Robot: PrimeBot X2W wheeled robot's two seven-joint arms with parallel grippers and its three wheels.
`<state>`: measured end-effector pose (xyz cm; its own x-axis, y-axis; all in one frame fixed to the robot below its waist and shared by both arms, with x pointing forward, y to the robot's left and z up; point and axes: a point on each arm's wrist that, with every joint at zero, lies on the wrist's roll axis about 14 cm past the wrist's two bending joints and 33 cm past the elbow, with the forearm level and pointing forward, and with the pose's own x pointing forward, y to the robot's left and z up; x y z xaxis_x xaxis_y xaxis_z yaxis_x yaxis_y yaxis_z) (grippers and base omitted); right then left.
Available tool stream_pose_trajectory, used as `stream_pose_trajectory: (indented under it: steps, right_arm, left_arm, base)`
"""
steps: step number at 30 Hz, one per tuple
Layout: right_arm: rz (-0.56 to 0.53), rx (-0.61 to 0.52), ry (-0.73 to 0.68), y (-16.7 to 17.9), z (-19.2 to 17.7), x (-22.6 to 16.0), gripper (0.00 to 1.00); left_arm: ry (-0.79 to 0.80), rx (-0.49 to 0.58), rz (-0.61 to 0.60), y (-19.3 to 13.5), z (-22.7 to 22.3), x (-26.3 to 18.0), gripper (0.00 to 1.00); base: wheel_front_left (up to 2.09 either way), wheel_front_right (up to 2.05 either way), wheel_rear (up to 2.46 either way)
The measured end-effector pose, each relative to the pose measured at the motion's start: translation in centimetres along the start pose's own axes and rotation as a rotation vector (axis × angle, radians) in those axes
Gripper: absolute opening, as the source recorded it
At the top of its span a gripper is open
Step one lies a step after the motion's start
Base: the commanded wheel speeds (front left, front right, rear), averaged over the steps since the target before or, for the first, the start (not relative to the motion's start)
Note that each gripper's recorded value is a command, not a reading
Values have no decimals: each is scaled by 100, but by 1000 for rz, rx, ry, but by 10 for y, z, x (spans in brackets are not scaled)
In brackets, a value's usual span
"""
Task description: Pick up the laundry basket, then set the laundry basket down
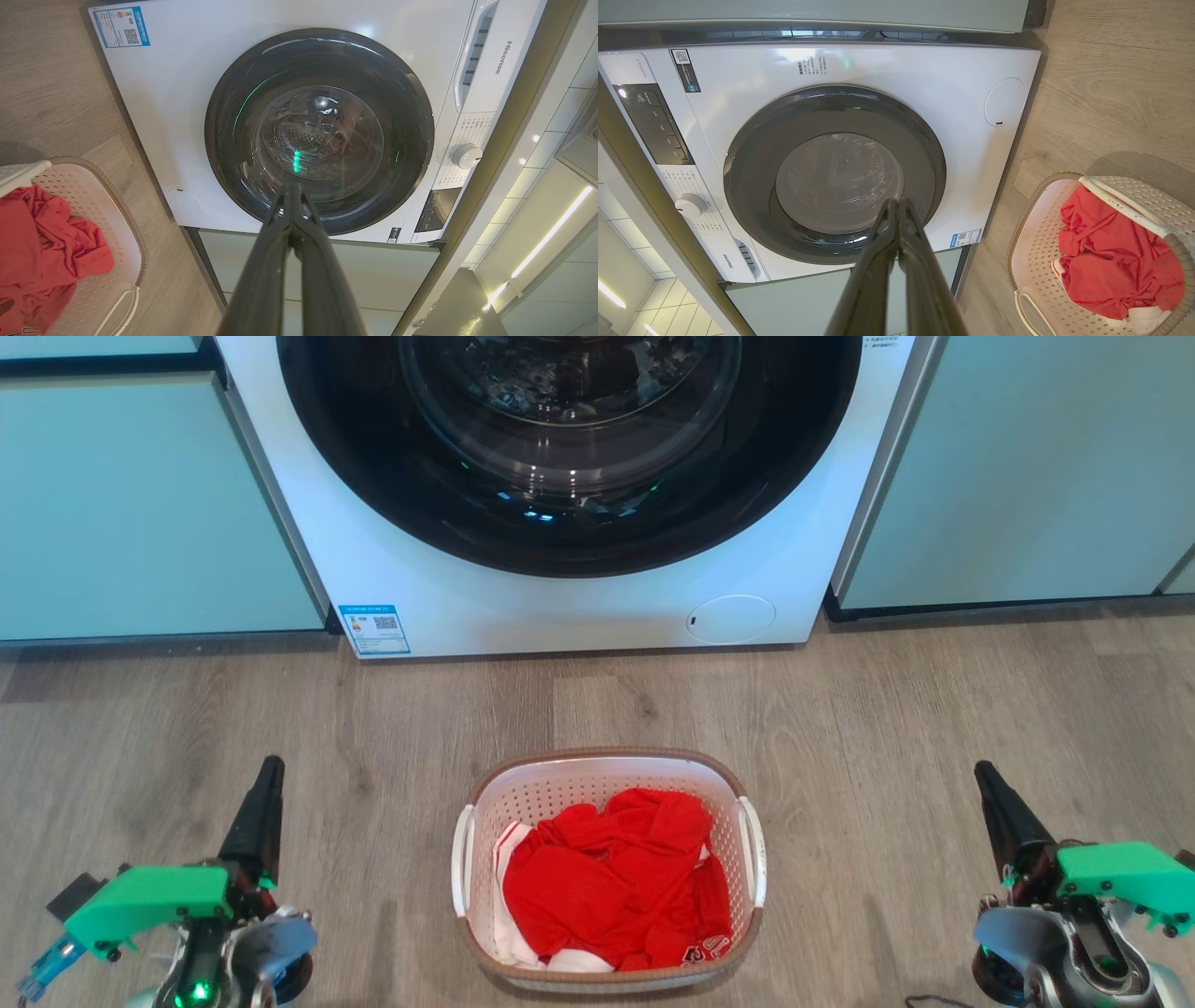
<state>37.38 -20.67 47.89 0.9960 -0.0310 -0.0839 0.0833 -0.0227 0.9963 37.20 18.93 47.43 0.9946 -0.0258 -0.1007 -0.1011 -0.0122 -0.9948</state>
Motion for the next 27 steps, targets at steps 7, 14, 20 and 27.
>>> stream_pose_trajectory:
  steps: [7,14,20,27]
  right_arm:
    - [0,0,0,0,0,0,0]
    - [0,0,0,0,0,0,0]
    - [0,0,0,0,0,0,0]
    - [0,0,0,0,0,0,0]
  left_arm:
    - [0,0,0,0,0,0,0]
    - [0,0,0,0,0,0,0]
    - [0,0,0,0,0,0,0]
    - [0,0,0,0,0,0,0]
  base:
    - [0,0,0]
    - [0,0,0]
    - [0,0,0]
    - [0,0,0]
